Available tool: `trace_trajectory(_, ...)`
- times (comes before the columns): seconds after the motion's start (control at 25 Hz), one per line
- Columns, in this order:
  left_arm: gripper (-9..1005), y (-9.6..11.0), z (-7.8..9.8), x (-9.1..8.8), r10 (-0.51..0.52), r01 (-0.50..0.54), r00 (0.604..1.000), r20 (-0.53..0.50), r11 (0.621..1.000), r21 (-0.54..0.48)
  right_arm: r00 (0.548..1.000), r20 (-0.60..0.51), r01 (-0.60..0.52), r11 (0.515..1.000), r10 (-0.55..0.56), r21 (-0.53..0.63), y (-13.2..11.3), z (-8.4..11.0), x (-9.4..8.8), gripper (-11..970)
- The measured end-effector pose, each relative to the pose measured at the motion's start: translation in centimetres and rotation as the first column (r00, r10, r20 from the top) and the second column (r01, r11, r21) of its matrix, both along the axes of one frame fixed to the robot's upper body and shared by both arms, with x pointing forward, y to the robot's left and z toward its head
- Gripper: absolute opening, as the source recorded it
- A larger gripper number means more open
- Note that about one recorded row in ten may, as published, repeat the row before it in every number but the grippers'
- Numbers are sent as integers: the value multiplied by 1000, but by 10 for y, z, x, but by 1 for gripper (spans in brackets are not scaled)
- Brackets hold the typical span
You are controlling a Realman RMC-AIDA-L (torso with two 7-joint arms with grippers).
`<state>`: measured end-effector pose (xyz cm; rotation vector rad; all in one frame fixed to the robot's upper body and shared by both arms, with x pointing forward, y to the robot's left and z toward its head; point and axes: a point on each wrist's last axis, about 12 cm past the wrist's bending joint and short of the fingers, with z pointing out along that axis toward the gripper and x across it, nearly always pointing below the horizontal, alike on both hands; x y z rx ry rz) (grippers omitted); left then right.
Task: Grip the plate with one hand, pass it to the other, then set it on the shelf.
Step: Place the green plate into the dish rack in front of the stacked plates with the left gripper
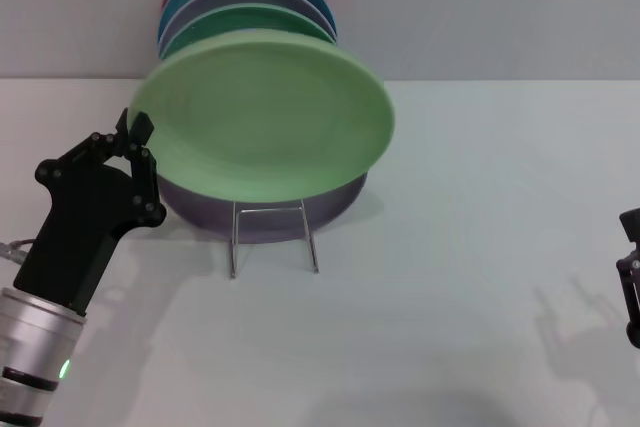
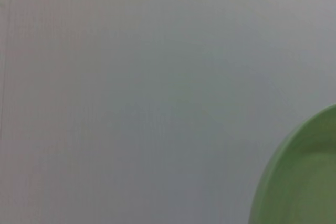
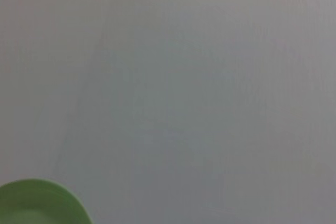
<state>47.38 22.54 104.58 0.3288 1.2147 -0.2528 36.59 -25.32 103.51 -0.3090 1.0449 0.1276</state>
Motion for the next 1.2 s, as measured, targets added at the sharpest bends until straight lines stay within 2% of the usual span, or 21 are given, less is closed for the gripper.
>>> trace_trajectory(0.8, 41, 7, -22, -2, 20, -7, 993, -120, 994, 110, 1000, -1, -5, 1000, 5, 5, 2, 1, 4, 402)
trace_trajectory(1.2, 41, 3, -29, -1, -11, 36, 986, -164, 988, 147, 1000, -2, -16, 1000, 16, 10, 5, 1, 5, 401)
